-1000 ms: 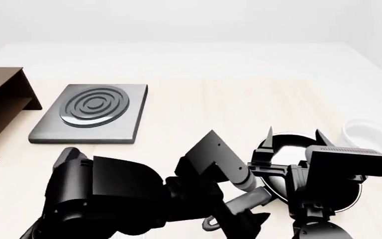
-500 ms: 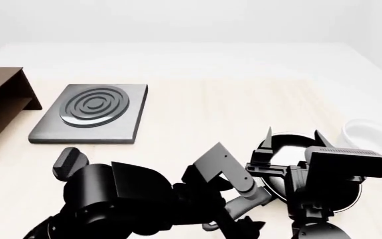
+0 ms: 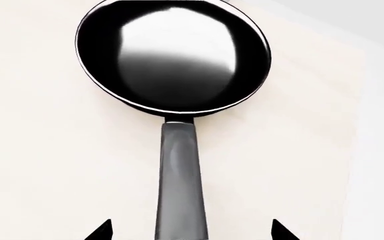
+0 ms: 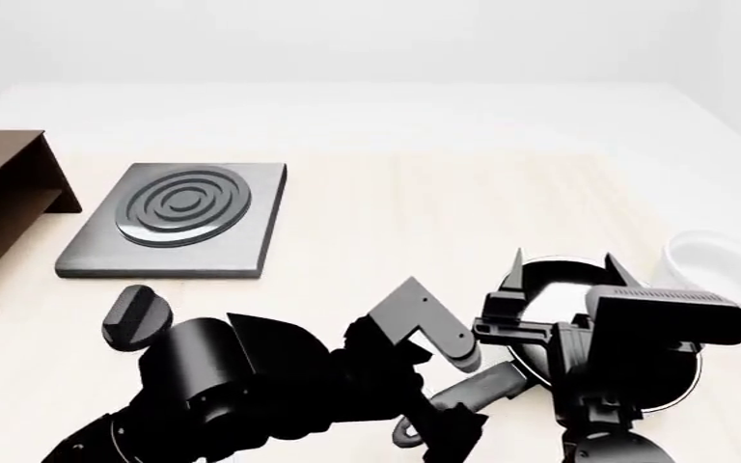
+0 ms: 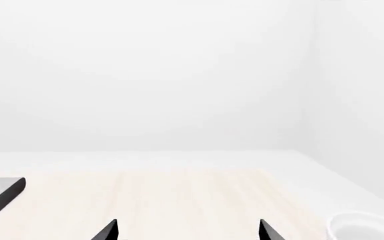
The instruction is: Put the frying pan on top of the cabinet.
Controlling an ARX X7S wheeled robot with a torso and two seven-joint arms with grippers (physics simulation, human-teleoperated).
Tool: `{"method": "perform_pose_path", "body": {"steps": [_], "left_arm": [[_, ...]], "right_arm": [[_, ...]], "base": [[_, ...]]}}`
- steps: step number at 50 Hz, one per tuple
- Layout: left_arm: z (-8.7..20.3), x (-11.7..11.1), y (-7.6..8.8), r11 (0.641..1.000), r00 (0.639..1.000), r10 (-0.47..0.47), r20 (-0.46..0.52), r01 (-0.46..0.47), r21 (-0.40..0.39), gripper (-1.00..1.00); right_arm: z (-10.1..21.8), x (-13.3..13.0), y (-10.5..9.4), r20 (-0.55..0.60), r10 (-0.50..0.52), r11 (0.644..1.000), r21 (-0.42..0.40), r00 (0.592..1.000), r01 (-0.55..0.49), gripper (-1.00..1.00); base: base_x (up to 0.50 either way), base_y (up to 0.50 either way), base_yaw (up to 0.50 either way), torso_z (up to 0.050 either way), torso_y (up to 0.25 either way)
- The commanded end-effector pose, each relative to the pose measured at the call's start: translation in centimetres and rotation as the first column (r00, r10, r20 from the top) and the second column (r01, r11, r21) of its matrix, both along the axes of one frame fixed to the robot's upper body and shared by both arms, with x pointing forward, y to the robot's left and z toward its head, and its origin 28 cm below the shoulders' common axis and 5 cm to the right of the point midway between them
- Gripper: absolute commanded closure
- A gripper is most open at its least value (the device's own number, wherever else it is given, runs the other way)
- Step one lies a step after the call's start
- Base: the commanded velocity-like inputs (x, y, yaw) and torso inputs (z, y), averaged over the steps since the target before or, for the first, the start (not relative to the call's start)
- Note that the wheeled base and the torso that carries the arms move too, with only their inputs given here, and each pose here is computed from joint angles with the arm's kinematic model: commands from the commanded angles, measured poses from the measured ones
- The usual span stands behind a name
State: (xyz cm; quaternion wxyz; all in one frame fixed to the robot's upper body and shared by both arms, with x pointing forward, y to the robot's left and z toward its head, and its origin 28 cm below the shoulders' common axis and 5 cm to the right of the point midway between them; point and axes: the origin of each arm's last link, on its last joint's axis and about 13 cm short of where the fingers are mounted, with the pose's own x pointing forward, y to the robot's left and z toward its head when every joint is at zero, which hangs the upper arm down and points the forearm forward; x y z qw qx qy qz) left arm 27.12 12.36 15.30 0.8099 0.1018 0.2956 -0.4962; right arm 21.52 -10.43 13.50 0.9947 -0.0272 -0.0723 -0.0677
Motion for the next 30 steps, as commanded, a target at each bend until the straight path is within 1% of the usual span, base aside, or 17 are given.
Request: {"method": "perform_pose_path", "body": {"steps": [1, 9, 14, 15, 19, 23, 26, 30], "left_arm": [[-0.8, 1.0, 0.0, 1.0, 1.0, 0.02, -0.005, -0.02, 0.024, -1.0], [-1.9, 2.1, -0.2, 0.998, 0.999, 0.037, -0.022, -0.036, 0.053, -1.0], [-2.5, 2.5, -0.4, 0.997, 0.999, 0.031, -0.038, -0.028, 0.072, -1.0], [-2.7, 2.8, -0.4, 0.995, 0.998, 0.044, -0.044, -0.04, 0.091, -1.0], [-2.9, 3.1, -0.5, 0.993, 0.997, 0.052, -0.056, -0.046, 0.106, -1.0], [-3.1, 3.1, -0.7, 0.992, 0.997, 0.034, -0.071, -0.025, 0.12, -1.0], [-3.0, 3.0, -0.9, 0.994, 0.995, 0.004, -0.1, 0.007, 0.109, -1.0], [-2.8, 3.1, -1.1, 0.996, 0.993, -0.012, -0.117, 0.023, 0.091, -1.0]], "right_arm": [[0.2, 0.1, 0.2, 0.005, 0.009, 1.0, -0.002, 1.0, -0.009, -1.0], [-0.2, 0.0, 0.4, -0.002, 0.02, 1.0, 0.002, 1.0, -0.02, -1.0], [0.1, 0.0, 0.4, 0.001, 0.019, 1.0, 0.003, 1.0, -0.019, -1.0], [0.1, 0.0, 0.4, 0.002, 0.021, 1.0, 0.003, 1.0, -0.021, -1.0], [-0.1, 0.0, 0.6, -0.002, 0.029, 1.0, 0.001, 1.0, -0.029, -1.0], [0.0, 0.0, 0.6, 0.0, 0.031, 1.0, 0.002, 1.0, -0.031, -1.0], [0.0, -0.1, 0.7, -0.001, 0.031, 1.0, 0.002, 1.0, -0.031, -1.0], [-0.1, -0.1, 0.7, 0.0, 0.035, 0.999, 0.002, 0.999, -0.035, -1.0]], "base": [[0.0, 0.0, 0.0, 0.0, 0.0], [0.0, 0.0, 0.0, 0.0, 0.0], [0.0, 0.0, 0.0, 0.0, 0.0], [0.0, 0.0, 0.0, 0.0, 0.0], [0.0, 0.0, 0.0, 0.0, 0.0], [0.0, 0.0, 0.0, 0.0, 0.0], [0.0, 0.0, 0.0, 0.0, 0.0], [0.0, 0.0, 0.0, 0.0, 0.0]]}}
